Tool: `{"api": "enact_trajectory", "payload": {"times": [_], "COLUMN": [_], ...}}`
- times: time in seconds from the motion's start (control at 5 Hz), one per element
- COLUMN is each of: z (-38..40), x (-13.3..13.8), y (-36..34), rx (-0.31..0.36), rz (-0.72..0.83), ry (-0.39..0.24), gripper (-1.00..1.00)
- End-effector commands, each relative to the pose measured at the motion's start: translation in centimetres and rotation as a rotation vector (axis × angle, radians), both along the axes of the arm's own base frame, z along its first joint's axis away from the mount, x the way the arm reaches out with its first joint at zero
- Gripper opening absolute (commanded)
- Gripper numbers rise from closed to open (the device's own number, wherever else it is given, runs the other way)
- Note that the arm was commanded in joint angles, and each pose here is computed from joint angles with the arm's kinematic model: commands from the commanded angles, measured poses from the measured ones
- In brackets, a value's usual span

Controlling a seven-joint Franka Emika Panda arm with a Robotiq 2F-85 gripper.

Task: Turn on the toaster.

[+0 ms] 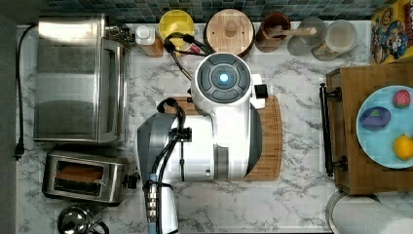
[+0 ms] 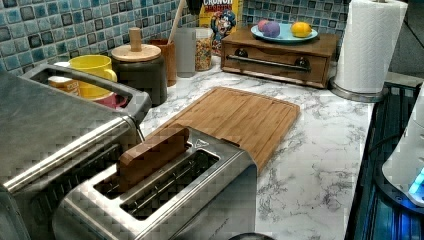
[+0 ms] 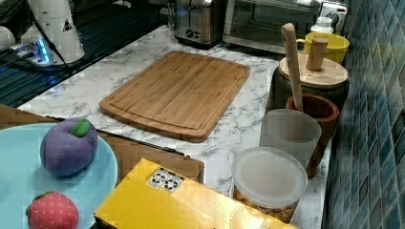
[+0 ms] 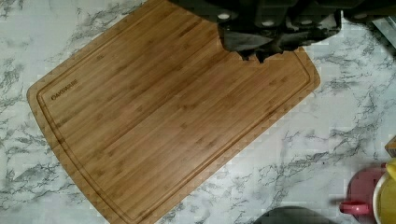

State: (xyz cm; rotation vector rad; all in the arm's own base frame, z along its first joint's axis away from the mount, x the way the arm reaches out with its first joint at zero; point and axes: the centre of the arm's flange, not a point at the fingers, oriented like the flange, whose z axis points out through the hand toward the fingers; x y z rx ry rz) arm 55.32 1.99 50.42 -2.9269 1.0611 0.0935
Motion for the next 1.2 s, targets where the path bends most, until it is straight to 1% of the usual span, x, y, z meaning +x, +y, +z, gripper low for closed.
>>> {"api": "enact_trajectory", "payload": {"times": [0.2, 0.4, 0.8, 1.0, 1.2], "z": [-0.8, -1.4, -4.0, -5.6, -7.3], "x": [-2.0, -4.3, -7.5, -8.8, -10.5], "y": [2.5, 5.6, 10.2, 11.6, 12.8], "rx": [0.021, 0.034, 0.094, 0.117, 0.108], "rz": [0.128, 0.236, 0.371, 0.431, 0.465], "ry": [-0.035, -0.063, -0.070, -0.041, -0.019], "gripper": [-1.00, -1.00, -1.00, -1.00, -1.00]}}
